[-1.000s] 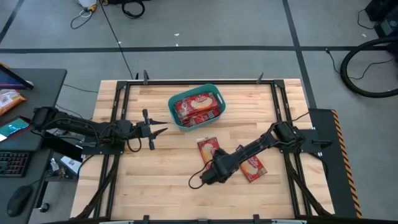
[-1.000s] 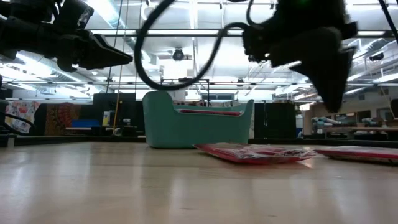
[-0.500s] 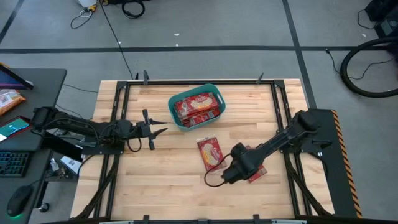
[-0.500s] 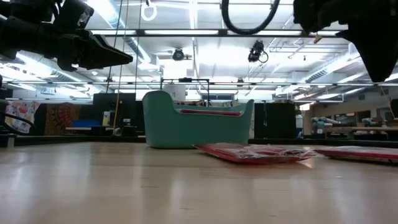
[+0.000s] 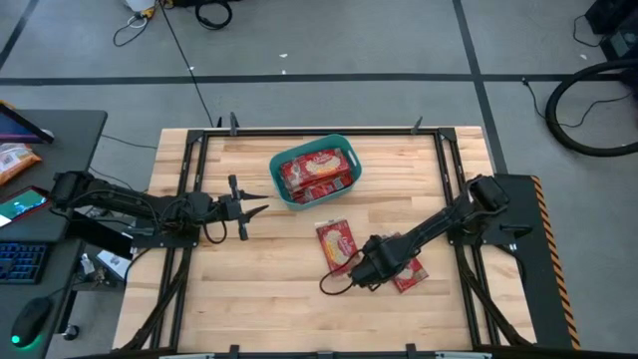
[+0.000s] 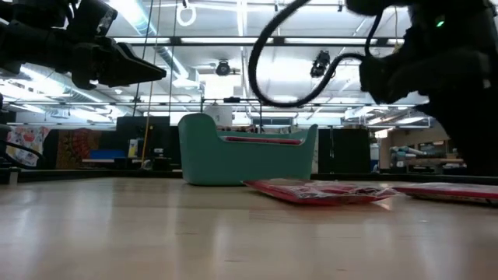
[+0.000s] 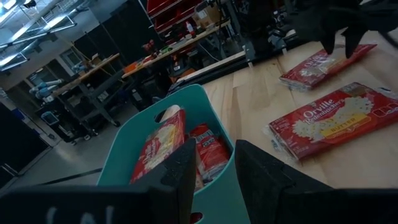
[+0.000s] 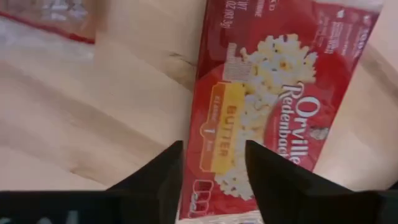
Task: Sort popcorn bags into baskets
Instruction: Put the red popcorn bag into the green bin
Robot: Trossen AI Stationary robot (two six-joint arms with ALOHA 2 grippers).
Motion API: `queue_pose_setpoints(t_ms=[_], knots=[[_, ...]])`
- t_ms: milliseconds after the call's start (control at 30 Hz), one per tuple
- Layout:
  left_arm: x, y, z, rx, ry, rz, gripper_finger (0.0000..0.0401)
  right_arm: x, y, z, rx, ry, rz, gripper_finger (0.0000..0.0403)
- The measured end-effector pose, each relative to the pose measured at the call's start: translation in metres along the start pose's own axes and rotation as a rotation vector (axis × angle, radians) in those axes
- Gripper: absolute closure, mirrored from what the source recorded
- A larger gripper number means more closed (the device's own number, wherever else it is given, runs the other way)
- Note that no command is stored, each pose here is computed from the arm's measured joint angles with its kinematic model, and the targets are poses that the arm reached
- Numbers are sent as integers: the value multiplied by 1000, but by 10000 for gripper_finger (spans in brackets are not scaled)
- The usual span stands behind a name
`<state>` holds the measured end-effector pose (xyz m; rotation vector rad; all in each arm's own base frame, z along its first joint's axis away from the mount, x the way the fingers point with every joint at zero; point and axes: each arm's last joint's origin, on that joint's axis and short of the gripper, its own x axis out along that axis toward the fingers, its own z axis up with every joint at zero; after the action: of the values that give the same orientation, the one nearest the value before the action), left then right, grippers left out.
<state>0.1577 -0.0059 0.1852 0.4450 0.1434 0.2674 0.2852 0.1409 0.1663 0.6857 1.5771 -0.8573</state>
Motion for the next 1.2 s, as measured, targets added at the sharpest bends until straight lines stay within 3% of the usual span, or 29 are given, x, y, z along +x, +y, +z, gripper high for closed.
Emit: queue_pose_setpoints(t_ms=[233, 600, 733, 1200], knots=[[0, 0, 0, 2, 0, 0, 284, 5, 3, 5, 68, 26, -6, 164], [0, 0, 0, 4, 1, 0, 284, 29, 17, 8, 60, 36, -71, 168], [0, 0, 0, 4, 0, 0, 284, 31, 18, 8, 38, 39, -67, 204], [0, 0, 0, 5, 0, 0, 284, 32, 17, 6, -97, 86, -82, 395]])
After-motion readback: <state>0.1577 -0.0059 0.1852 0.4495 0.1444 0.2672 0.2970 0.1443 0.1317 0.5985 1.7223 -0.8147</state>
